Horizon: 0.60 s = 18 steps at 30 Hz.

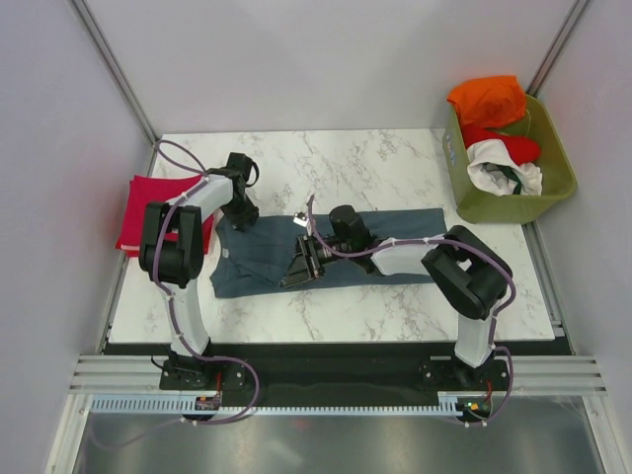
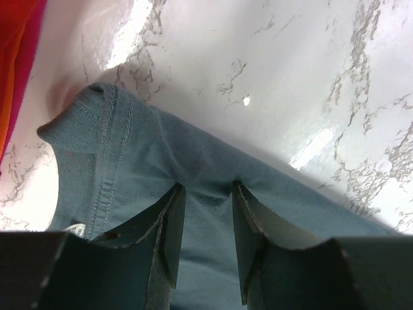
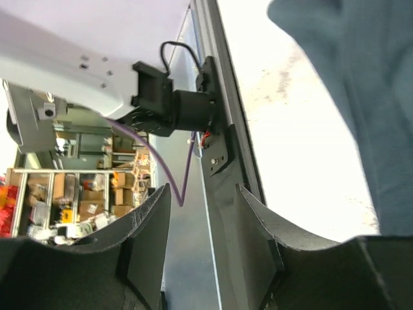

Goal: Fold and stack the t-shirts
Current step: Fold the tshirt

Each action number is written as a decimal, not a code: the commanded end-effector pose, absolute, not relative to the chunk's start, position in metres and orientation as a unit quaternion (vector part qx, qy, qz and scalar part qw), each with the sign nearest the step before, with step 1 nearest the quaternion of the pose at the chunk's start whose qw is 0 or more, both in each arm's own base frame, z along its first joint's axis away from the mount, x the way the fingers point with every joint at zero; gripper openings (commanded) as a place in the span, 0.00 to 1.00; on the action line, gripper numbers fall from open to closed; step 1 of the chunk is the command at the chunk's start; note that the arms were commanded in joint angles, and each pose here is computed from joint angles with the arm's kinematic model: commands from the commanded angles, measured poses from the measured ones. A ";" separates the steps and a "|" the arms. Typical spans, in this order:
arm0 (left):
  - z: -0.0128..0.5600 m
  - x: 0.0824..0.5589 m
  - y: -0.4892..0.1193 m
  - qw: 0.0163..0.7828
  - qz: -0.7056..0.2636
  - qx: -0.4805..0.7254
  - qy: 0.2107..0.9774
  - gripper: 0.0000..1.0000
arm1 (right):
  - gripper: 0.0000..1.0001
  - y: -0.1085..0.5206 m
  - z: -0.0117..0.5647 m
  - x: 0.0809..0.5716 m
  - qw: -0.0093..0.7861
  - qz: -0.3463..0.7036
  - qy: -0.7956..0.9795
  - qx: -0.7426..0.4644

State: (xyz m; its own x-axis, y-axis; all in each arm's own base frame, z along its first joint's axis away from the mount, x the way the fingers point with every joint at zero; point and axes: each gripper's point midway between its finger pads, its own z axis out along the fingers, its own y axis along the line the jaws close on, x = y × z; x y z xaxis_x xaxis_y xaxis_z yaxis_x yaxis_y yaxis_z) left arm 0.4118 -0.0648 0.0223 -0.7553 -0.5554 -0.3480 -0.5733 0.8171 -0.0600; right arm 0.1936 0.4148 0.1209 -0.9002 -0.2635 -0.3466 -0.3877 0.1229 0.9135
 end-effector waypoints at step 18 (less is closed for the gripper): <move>0.097 0.351 -0.061 0.258 -0.016 -0.301 0.918 0.45 | 0.44 0.384 0.076 0.260 0.218 0.357 0.887 -0.193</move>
